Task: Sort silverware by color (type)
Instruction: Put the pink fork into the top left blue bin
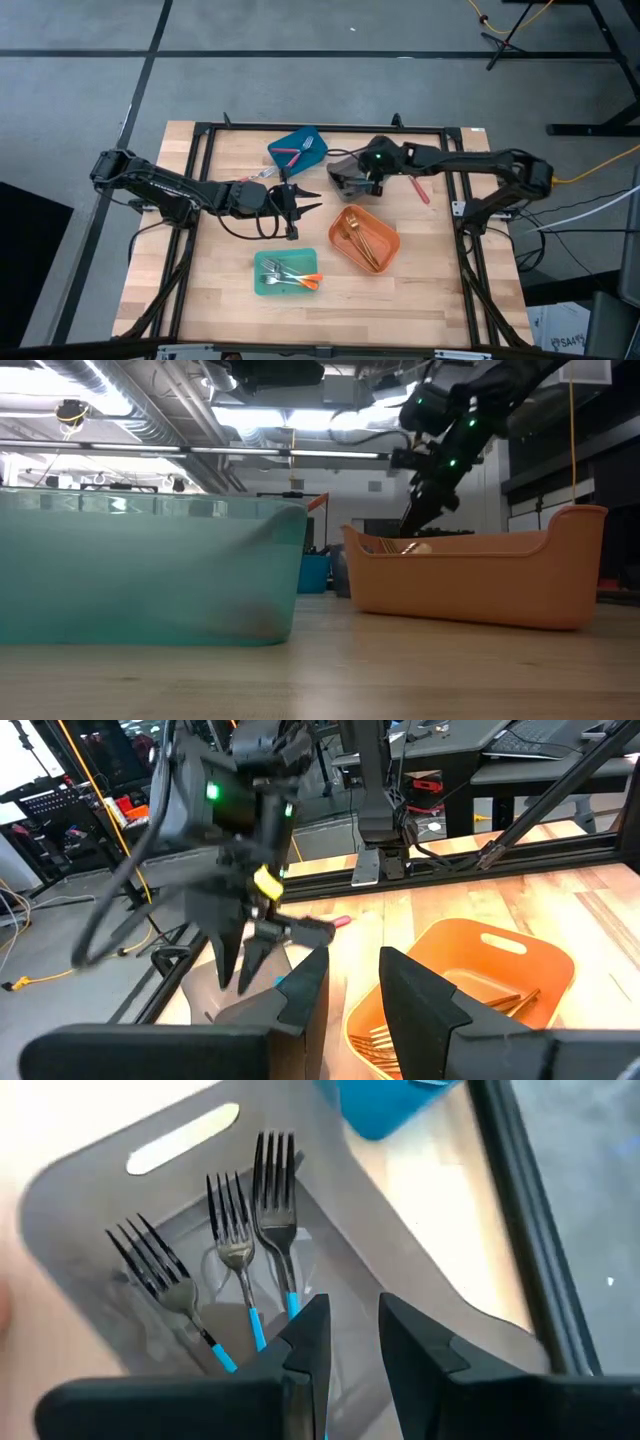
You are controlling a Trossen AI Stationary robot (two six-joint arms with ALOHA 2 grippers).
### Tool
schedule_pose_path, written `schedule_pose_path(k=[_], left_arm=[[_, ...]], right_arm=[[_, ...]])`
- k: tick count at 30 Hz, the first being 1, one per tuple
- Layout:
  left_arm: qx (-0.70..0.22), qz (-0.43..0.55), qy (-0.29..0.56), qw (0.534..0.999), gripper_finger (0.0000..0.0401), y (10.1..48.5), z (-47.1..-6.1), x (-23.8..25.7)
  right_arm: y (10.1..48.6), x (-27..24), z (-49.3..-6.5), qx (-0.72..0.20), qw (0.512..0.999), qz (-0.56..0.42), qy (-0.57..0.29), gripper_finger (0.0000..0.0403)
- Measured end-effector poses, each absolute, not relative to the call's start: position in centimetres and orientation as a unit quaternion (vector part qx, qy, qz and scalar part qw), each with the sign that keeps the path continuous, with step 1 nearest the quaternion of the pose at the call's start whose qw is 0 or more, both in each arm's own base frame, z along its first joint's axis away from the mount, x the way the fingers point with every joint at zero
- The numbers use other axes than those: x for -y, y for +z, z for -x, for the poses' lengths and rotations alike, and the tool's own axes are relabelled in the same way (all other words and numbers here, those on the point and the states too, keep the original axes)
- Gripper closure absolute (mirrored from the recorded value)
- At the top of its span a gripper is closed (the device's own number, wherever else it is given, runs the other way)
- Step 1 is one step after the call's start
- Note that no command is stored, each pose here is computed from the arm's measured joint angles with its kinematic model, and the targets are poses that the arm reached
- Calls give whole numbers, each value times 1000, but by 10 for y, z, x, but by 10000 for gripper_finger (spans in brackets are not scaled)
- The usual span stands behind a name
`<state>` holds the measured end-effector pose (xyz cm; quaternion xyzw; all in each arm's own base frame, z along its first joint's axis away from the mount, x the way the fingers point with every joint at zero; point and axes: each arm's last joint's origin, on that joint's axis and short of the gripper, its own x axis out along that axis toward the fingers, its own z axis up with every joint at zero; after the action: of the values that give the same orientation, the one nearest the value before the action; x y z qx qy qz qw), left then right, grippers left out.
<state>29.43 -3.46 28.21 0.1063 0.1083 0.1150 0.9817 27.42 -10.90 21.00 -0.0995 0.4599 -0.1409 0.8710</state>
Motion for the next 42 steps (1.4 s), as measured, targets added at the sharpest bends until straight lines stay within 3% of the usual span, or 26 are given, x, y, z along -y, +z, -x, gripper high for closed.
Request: schedule_pose_path(k=[7,17,24,29,38,42], left_arm=[[-108,-106,115,982,315,282,-294,35],[-109,-107,122,981,315,282,-295,32],[-109,-106,126,980,315,282,-295,30],[-109,-106,126,980,315,282,-295,30],[-109,-106,126,980,315,282,-295,30],[-109,-106,126,980,315,282,-295,29]], right_arm=[[242,102,-244,-467,853,112,-204,324],[265,104,-197,-478,819,19,-317,324],[258,128,-166,-502,751,-115,-413,324],[254,141,-150,-491,727,-216,-427,324],[220,143,-138,-515,704,-267,-410,324],[197,141,-137,-506,715,-276,-396,324]])
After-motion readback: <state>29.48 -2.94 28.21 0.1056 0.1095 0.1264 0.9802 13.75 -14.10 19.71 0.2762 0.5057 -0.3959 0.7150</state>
